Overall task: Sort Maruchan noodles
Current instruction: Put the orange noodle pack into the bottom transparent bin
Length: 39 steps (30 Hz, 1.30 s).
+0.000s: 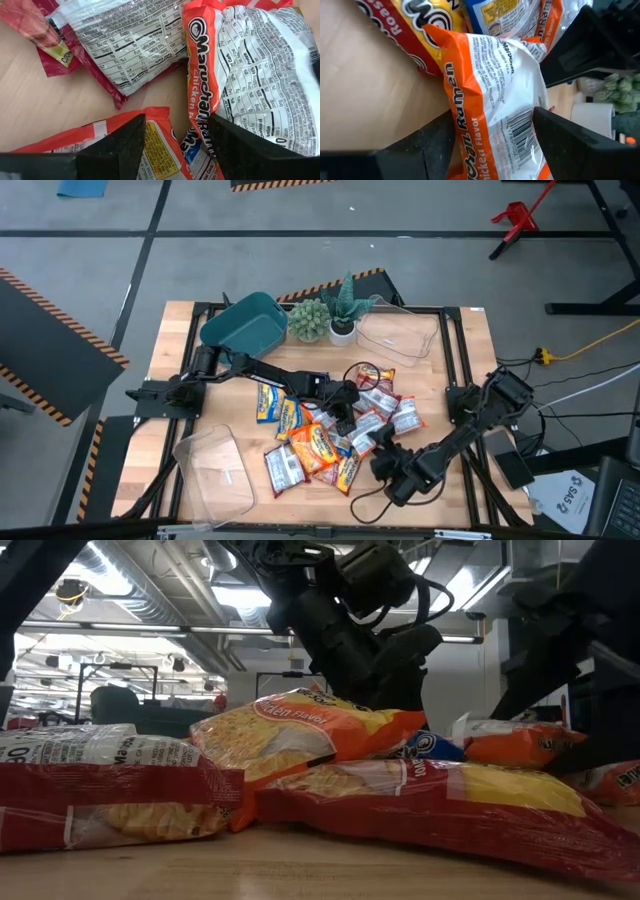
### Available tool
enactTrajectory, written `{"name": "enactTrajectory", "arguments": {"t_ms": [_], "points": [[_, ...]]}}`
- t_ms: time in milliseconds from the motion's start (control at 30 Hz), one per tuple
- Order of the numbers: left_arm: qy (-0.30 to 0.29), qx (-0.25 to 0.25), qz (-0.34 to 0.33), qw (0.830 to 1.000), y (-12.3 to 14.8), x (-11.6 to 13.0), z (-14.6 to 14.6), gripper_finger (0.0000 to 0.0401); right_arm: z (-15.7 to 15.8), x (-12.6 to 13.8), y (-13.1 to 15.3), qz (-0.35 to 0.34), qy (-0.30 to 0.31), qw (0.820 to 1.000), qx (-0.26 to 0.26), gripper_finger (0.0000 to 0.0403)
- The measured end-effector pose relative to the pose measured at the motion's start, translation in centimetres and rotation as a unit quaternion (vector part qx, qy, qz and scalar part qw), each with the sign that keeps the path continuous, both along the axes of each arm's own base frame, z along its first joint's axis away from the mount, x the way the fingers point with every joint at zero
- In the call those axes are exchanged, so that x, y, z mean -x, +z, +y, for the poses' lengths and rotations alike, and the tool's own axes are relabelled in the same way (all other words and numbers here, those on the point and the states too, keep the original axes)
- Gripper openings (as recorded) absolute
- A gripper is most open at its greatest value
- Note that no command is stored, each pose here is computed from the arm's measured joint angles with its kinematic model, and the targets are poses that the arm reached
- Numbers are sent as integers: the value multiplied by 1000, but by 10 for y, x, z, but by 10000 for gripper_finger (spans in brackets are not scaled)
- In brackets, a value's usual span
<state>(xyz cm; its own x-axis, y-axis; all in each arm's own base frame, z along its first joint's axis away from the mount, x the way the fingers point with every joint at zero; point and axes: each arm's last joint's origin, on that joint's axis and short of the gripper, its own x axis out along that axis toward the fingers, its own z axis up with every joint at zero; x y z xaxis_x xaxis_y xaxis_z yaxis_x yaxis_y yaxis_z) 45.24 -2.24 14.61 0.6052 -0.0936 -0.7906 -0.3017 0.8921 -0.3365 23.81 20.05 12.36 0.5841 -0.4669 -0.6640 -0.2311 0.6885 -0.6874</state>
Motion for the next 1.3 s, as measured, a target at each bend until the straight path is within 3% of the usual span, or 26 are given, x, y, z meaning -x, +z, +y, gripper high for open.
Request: {"name": "enactTrajectory", "arguments": {"t_ms": [200,567,1000,1100,1300], "points": [[0,0,0,1000,0,0,0,211,-1,-1,0,-4,0,1000,5,253],[4,17,1,1000,0,0,0,211,-4,-1,0,-29,6,996,83,253],[2,19,2,1000,0,0,-1,211,-16,-11,-4,0,-25,999,33,249],[2,19,2,1000,0,0,-1,211,-17,-12,-4,-2,-31,999,30,225],[3,26,3,1000,0,0,-1,211,-17,-12,-3,-11,-39,999,26,136]]}}
